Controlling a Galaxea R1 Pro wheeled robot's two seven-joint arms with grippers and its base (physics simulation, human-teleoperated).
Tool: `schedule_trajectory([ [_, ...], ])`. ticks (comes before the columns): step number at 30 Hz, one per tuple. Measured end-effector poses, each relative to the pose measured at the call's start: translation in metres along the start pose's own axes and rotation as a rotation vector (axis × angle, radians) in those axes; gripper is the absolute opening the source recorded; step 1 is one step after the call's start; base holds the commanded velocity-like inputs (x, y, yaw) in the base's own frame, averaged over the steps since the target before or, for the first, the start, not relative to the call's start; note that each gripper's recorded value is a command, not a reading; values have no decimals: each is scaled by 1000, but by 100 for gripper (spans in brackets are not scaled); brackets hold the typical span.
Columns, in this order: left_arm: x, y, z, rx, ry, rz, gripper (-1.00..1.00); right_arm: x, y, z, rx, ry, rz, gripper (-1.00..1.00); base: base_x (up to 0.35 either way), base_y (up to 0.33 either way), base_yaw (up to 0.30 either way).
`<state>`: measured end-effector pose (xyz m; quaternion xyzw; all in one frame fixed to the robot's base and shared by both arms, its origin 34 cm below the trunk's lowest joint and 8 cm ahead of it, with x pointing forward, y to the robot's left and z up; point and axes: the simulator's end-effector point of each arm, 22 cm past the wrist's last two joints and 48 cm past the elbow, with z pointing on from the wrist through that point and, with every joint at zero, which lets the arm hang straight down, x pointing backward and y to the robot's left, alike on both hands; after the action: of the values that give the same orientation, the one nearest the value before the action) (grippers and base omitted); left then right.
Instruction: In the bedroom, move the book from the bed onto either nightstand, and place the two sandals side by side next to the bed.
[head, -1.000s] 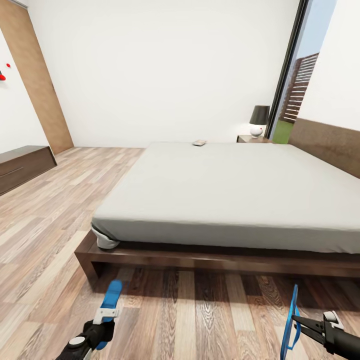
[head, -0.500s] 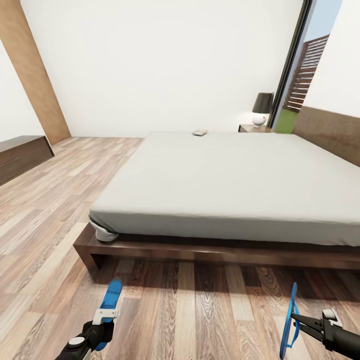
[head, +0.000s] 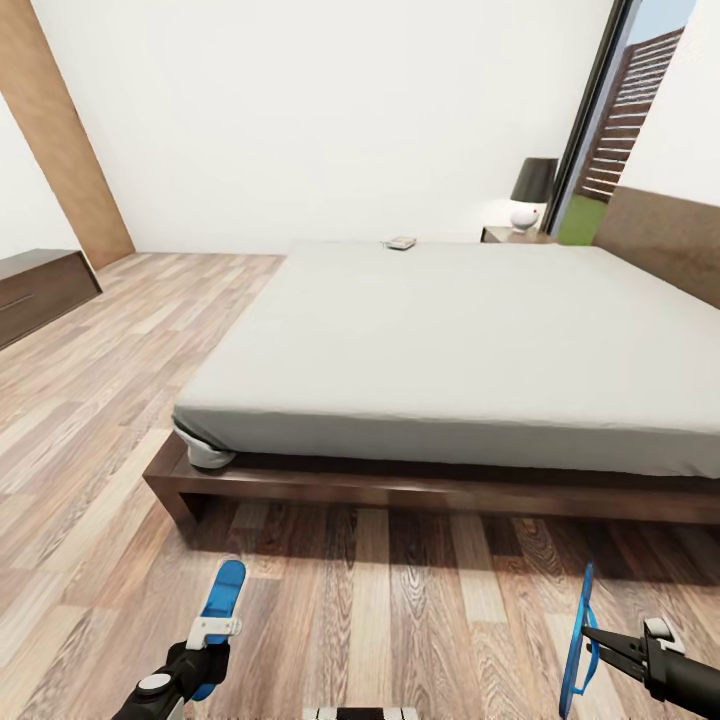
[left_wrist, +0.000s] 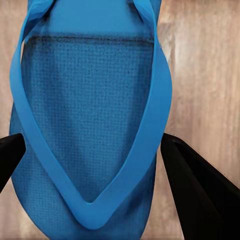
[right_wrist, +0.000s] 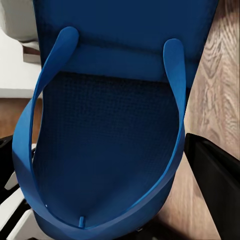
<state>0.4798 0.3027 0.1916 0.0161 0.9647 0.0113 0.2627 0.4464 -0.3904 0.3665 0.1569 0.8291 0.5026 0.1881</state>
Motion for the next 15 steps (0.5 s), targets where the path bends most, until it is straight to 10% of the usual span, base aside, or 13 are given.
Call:
schedule_trajectory([
  [15, 20, -1, 8, 4, 41, 0, -100, 7, -13, 4, 11, 17, 30, -100, 0, 0, 0],
])
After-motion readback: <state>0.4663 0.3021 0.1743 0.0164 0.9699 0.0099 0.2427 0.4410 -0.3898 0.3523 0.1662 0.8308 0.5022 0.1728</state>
